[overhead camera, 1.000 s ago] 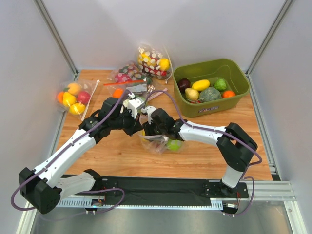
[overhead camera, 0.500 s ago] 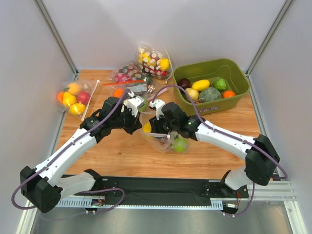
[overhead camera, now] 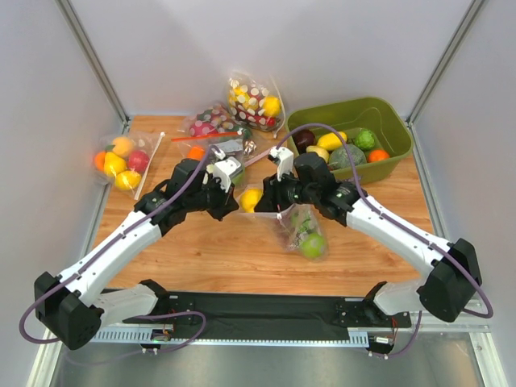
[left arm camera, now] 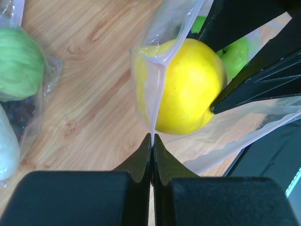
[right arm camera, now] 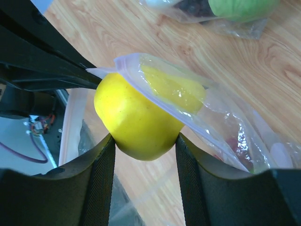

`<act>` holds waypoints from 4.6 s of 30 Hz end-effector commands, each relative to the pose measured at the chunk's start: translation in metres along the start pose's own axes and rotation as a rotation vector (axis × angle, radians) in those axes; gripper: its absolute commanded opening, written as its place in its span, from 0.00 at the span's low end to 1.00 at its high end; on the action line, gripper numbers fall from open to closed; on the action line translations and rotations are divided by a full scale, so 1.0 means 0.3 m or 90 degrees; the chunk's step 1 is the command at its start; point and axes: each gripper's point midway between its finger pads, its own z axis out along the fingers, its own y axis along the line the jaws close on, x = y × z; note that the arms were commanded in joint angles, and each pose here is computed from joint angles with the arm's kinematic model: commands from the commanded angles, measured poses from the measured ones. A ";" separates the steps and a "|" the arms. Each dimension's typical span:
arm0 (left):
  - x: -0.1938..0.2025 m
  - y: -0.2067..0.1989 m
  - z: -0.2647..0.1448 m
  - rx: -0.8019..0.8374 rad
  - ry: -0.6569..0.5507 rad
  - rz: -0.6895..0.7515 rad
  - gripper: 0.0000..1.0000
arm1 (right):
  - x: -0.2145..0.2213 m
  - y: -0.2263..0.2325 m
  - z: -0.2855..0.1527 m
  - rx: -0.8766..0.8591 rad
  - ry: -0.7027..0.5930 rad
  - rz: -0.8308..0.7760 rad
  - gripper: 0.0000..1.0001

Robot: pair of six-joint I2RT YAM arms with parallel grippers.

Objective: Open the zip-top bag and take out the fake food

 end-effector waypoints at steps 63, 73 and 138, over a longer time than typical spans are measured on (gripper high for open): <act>-0.045 0.101 -0.068 -0.124 -0.036 0.013 0.00 | -0.377 -0.078 -0.372 -0.074 -0.186 -0.006 0.17; -0.052 0.101 -0.077 -0.126 -0.045 0.017 0.00 | -0.442 -0.603 -0.459 0.325 -0.196 0.020 0.18; -0.089 0.077 -0.119 -0.117 -0.085 0.029 0.00 | -0.243 0.333 -0.058 -0.378 0.052 0.025 0.75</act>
